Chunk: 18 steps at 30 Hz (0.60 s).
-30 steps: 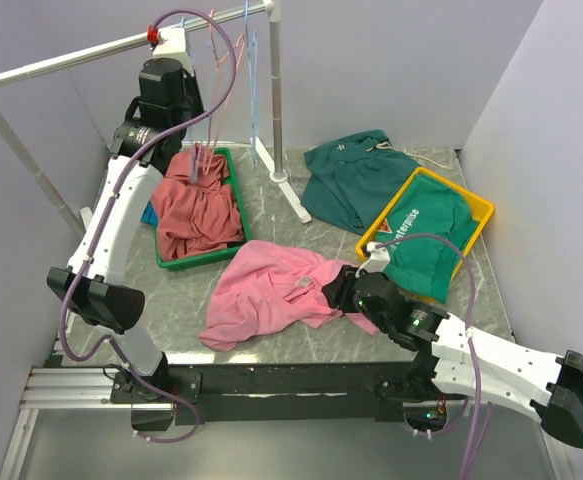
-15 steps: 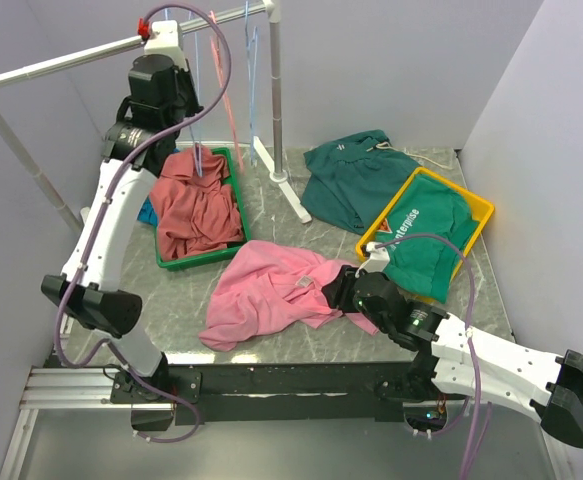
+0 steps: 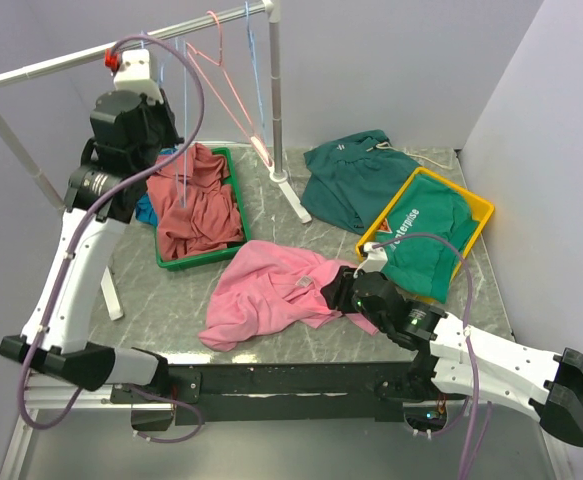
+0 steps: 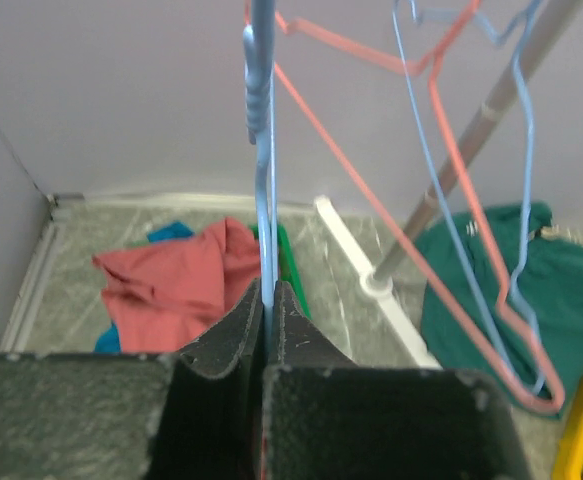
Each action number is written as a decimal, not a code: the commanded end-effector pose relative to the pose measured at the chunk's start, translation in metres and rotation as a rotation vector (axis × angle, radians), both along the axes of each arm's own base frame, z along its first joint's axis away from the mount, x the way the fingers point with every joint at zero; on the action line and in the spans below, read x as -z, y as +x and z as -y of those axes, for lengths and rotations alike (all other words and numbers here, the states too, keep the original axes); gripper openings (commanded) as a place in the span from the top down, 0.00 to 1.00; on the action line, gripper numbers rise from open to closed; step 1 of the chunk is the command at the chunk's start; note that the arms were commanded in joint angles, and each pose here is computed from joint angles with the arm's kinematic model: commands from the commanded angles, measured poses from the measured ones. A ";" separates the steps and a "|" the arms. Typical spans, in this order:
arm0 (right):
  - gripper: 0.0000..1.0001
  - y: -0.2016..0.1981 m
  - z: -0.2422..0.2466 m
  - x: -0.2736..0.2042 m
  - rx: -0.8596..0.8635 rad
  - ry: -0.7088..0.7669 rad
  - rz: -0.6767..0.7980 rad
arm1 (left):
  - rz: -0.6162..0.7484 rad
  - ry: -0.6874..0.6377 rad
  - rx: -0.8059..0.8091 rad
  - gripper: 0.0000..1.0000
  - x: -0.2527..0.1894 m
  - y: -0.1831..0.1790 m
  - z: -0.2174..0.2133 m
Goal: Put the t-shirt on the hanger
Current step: Pick up the hanger from the clothesline.
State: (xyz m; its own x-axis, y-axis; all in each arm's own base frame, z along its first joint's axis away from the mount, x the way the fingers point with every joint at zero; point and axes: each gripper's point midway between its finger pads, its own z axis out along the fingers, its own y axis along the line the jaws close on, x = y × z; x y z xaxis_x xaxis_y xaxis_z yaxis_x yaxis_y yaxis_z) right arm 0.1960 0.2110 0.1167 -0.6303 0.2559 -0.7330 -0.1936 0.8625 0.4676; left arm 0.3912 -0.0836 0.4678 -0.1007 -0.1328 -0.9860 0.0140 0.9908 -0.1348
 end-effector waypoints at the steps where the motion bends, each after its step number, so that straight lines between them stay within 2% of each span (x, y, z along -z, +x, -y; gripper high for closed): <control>1: 0.50 0.007 -0.009 -0.025 -0.006 0.042 0.053 | 0.006 -0.043 0.058 0.99 0.003 -0.034 0.001; 6: 0.50 0.006 -0.004 -0.026 -0.003 0.019 0.057 | -0.045 -0.047 0.103 0.99 0.025 -0.075 -0.003; 11: 0.50 0.007 0.002 -0.029 0.015 0.009 0.062 | -0.060 -0.050 0.137 0.99 0.042 -0.132 -0.015; 14: 0.50 0.008 0.006 -0.031 0.039 0.008 0.068 | -0.015 -0.062 0.154 0.99 0.037 -0.167 -0.024; 18: 0.52 0.010 0.013 -0.034 0.067 -0.001 0.080 | 0.061 -0.072 0.281 0.99 0.017 -0.204 -0.014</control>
